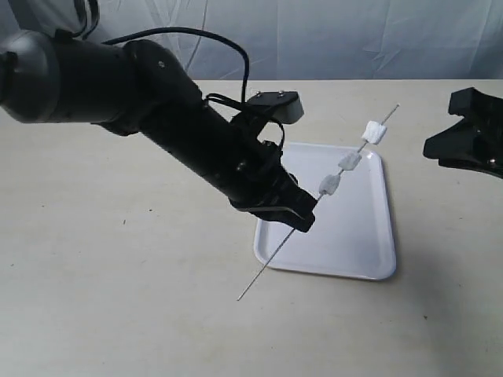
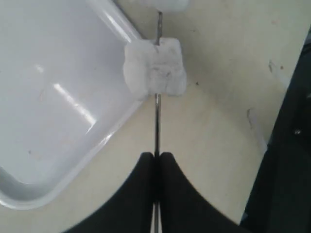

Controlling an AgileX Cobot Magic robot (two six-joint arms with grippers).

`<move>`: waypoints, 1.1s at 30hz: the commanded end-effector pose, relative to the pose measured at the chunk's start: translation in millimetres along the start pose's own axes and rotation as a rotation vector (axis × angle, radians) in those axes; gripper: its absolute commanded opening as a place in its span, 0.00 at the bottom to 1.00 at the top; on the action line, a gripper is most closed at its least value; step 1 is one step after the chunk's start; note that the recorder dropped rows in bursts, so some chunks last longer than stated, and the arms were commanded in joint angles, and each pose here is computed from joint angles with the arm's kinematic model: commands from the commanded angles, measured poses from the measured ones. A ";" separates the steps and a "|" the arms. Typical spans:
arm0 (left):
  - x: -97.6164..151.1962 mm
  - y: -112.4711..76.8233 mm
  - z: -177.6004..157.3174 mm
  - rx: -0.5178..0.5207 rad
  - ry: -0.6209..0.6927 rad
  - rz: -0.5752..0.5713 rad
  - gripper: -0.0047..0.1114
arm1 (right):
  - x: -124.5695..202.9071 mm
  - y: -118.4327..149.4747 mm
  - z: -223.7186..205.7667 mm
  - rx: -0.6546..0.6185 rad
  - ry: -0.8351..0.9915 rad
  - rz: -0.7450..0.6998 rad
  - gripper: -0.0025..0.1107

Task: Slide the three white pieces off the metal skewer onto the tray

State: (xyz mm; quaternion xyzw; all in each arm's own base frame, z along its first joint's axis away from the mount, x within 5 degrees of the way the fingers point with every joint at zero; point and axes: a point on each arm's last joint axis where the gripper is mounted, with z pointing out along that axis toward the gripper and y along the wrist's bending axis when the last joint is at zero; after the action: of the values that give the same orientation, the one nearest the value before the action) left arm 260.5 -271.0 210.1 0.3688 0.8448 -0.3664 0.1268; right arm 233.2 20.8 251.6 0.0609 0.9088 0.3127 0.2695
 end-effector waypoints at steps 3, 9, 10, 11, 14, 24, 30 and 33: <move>1.0 -3.1 -7.6 0.126 -0.143 -0.027 0.04 | -1.5 11.8 -5.1 -0.140 -0.014 -0.028 0.36; 5.8 -8.1 -4.9 0.224 -0.189 -0.047 0.04 | -3.3 22.5 -7.3 -0.258 -0.044 -0.091 0.36; 7.2 -7.8 -4.4 0.225 -0.183 -0.048 0.04 | -3.2 22.3 -7.2 -0.256 -0.044 -0.104 0.36; 8.2 -8.2 -4.2 0.230 -0.176 -0.051 0.04 | -3.2 22.3 -7.2 -0.256 -0.046 -0.121 0.36; 10.6 -9.2 -3.8 0.245 -0.159 -0.060 0.04 | -4.5 23.5 -7.6 -0.269 -0.061 -0.118 0.36; 10.5 -10.1 -3.8 0.268 -0.175 -0.101 0.04 | -8.4 24.5 -8.1 -0.277 -0.106 -0.120 0.36; 8.7 -13.7 -4.7 0.307 -0.192 -0.116 0.04 | -11.0 21.4 -6.8 -0.249 -0.127 -0.110 0.36; 8.8 -16.2 -5.5 0.336 -0.189 -0.119 0.04 | -11.2 19.1 -3.5 -0.248 -0.116 -0.106 0.36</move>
State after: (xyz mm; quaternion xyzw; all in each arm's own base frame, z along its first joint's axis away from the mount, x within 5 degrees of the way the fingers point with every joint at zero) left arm 246.1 -269.8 213.3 0.3019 0.7857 -0.5252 0.1250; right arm 236.6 33.4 271.6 -0.0059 0.8482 0.4078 0.3379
